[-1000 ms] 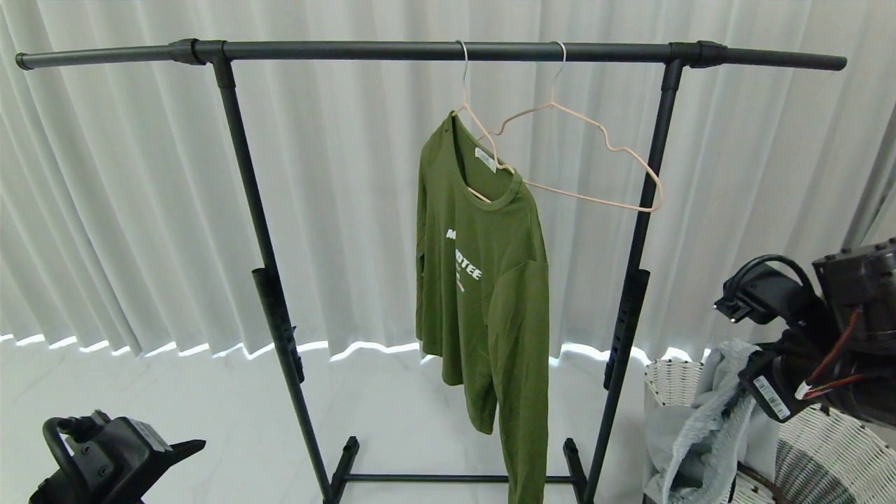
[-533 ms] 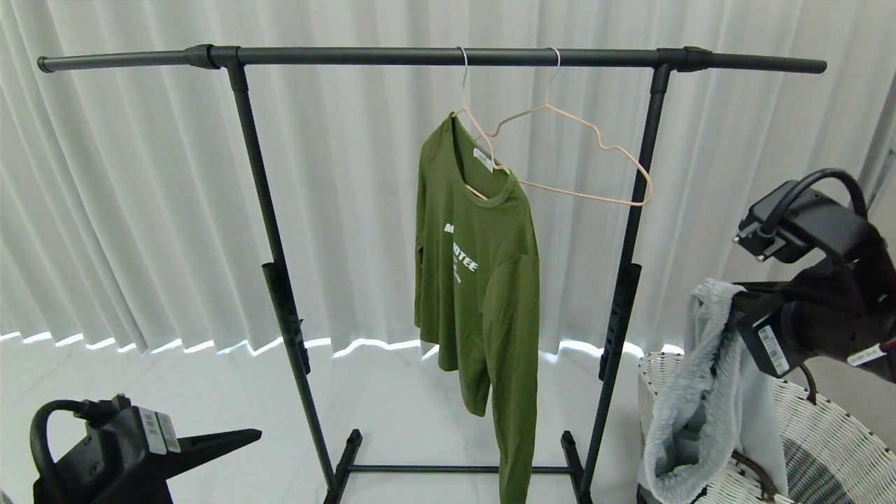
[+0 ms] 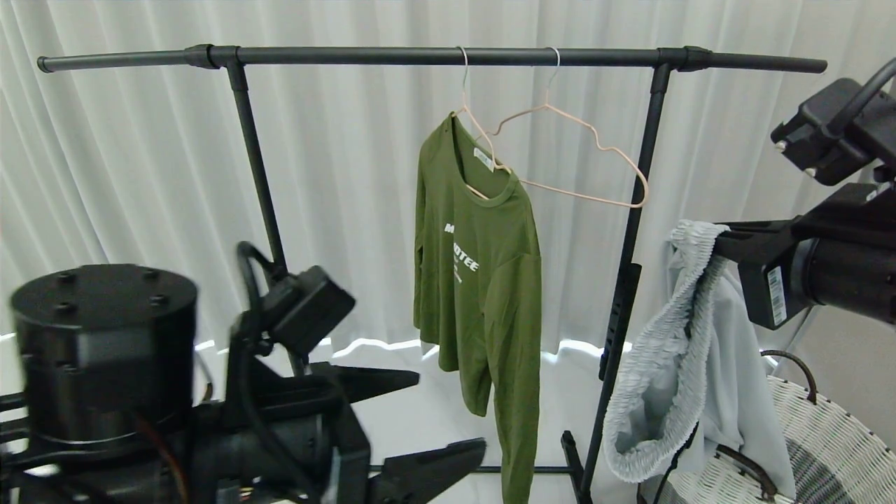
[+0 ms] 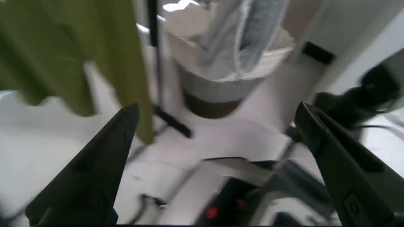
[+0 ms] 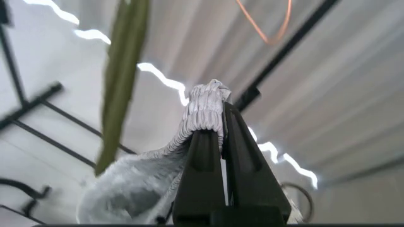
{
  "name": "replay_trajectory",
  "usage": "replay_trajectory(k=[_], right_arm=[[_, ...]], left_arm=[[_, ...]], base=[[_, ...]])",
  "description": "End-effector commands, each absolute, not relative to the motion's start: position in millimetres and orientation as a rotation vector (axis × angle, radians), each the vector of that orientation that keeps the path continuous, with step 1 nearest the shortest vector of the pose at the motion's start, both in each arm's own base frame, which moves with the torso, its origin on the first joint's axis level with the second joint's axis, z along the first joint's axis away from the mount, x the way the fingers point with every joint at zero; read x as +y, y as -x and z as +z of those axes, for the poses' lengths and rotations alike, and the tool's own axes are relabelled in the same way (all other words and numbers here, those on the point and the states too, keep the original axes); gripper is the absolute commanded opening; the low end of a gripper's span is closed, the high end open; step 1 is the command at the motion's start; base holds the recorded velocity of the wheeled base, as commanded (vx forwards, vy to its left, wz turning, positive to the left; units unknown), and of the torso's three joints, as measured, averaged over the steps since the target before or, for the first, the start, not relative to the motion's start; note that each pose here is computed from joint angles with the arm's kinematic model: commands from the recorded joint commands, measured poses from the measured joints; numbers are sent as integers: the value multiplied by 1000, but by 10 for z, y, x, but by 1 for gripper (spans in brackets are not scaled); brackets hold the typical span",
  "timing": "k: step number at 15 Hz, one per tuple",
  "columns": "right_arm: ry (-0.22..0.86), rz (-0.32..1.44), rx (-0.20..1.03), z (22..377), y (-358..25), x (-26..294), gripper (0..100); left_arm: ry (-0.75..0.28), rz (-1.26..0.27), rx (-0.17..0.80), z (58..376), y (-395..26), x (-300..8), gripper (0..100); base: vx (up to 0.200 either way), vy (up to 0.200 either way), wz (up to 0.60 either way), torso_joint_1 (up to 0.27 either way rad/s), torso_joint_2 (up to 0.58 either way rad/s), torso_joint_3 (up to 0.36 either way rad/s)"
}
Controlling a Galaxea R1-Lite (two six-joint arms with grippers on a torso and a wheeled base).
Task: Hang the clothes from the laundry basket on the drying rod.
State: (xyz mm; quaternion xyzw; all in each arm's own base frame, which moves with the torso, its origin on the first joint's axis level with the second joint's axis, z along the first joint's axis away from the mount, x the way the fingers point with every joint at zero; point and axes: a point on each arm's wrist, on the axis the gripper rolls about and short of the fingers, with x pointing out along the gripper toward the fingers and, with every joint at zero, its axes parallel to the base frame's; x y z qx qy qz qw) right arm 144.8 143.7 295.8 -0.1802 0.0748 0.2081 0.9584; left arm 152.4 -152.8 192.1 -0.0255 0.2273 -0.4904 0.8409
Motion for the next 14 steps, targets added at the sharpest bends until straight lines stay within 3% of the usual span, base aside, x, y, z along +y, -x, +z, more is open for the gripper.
replay_trajectory(k=[1,5,14], right_arm=[[355,441,135,3002,-1418,1468,0],[348,444,127,3027,-1416,1475,0],[331,466,105,3079,-1315,1428,0]], left_arm=[[85,-1088,581,1756,-1753,-2102,100],[20,-931,609,1394,-1996,-2711,100],[21,-917,664,987,-2175,-3034,100]], base=[[0,0,0,0,0,0],[0,0,0,0,0,0],[0,0,0,0,0,0]])
